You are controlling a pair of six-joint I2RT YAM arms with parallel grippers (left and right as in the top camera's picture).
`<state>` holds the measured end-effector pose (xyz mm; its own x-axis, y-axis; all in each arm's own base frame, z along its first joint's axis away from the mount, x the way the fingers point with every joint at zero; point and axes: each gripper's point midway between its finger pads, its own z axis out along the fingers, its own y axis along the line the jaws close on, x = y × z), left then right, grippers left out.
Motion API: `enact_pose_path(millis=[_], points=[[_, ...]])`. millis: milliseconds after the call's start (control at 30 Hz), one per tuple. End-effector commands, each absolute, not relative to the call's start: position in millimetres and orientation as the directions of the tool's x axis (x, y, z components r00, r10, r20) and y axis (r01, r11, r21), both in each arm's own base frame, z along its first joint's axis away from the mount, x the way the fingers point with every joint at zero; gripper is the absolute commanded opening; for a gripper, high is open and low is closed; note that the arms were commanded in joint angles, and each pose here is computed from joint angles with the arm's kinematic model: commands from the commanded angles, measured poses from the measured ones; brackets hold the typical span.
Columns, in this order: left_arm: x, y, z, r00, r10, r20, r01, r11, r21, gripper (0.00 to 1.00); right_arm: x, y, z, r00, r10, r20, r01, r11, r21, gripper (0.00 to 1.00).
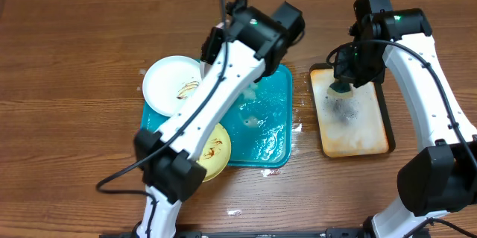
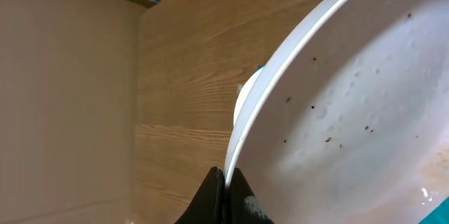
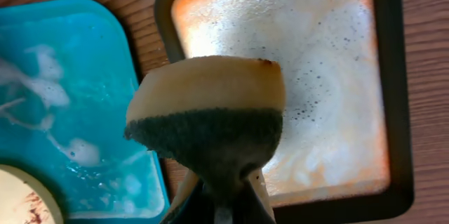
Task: Clean dirty plates on tray and stack at the side
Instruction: 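Lift the pink plate upright with the left gripper above the tray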
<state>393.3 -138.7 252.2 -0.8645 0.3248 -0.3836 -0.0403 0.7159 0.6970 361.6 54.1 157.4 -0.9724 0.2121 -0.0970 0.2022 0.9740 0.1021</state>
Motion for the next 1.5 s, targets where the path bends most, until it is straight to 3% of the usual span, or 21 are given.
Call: enact_pose_path(millis=[0,600,1467], points=[[402.1,-139.4,254.2,-0.846,0.35,-0.401,-0.077,0.666,0.742,0.04,365.5,45.7,164.2,-0.964,0.234,-0.124,0.224,0.971,0.086,0.04],[413.6,-133.3,264.6,-0.794,0.334,-0.508,-0.23,0.609,0.76,0.04,349.7,-3.5,162.2,-0.911,0.409,-0.048,0.406,0.912,0.066,0.04],[396.1,-158.0,236.4,-0.787,0.427,-0.445,-0.168,0.546,0.821,0.04,346.4,-4.4,162.0,-0.903,0.428,-0.034,0.425,0.903,0.062,0.04]])
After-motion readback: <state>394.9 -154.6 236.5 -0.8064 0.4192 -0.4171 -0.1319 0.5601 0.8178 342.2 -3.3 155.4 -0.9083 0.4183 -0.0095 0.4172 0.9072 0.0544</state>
